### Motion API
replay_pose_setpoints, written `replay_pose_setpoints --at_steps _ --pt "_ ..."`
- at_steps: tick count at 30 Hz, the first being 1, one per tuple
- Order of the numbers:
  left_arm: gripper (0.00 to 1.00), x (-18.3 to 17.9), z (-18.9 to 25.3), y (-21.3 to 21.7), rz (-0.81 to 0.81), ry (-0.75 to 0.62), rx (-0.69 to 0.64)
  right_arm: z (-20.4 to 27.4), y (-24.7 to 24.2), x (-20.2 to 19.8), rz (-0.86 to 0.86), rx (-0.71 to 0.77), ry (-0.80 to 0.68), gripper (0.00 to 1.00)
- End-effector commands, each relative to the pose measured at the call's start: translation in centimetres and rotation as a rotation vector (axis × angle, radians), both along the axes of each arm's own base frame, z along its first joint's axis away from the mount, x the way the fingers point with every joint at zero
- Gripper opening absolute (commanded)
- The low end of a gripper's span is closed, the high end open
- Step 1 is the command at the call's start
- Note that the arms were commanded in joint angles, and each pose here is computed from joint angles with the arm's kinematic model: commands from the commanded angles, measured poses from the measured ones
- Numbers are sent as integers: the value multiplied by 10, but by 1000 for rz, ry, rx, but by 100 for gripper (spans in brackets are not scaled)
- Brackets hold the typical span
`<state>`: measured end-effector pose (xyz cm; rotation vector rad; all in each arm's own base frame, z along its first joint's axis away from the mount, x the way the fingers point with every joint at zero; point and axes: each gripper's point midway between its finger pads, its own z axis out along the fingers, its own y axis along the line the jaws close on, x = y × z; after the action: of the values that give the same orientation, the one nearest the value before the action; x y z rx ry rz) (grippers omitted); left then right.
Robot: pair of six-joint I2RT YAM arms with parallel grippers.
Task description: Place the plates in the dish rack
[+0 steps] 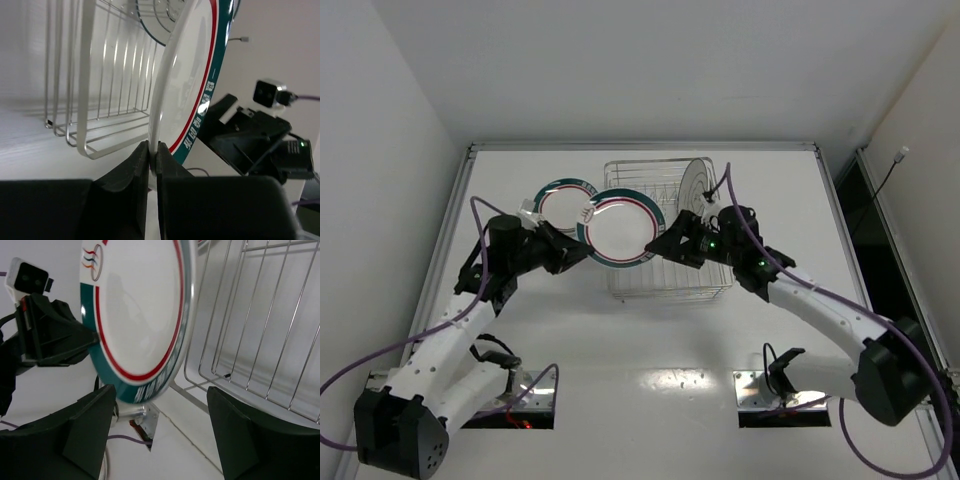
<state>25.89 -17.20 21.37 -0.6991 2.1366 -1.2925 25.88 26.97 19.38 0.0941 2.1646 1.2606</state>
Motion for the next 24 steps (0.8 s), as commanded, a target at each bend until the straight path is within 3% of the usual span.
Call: replay_pose_setpoints --at_steps 1,3,5,6,7,8,11,12,14,15,16,17,20,22,24 --pt "0 -9 40 -26 -91 -127 -107 30 19 15 31 90 -69 71" --pt "0 -13 39 -35 -108 -126 -130 26 22 18 31 89 -69 70" --pt "0 -20 43 -49 -145 -133 -151 23 24 21 28 96 -59 60" --pt "0 -20 42 -53 -151 -133 -148 26 25 20 37 104 -67 46" --pt "0 -20 37 -56 -155 -118 -141 26 22 23 28 104 -67 13" --pt "0 -21 33 -59 -171 -120 -127 28 21 26 12 96 -65 0" --pt "18 -16 28 -68 -227 -129 -87 46 10 36 -54 25 -101 0" --pt "37 -15 14 -63 -239 -101 -20 53 1 44 -112 -8 -125 0" --pt "47 -12 -13 -51 -251 6 145 70 -21 57 -225 -118 -159 0" --pt "58 0 -25 -33 -167 45 250 85 -33 58 -267 -166 -161 0" --pt "59 8 -34 -10 -106 98 373 111 -52 72 -367 -215 -223 0" --pt "59 7 -33 -4 -106 119 395 98 -65 73 -405 -287 -202 0" --pt "71 26 -25 45 79 113 552 123 -100 93 -547 -486 -233 0" --pt "75 30 -16 68 165 103 589 108 -114 105 -579 -658 -223 0" --pt "82 33 -12 83 213 89 609 114 -122 116 -613 -736 -233 0"
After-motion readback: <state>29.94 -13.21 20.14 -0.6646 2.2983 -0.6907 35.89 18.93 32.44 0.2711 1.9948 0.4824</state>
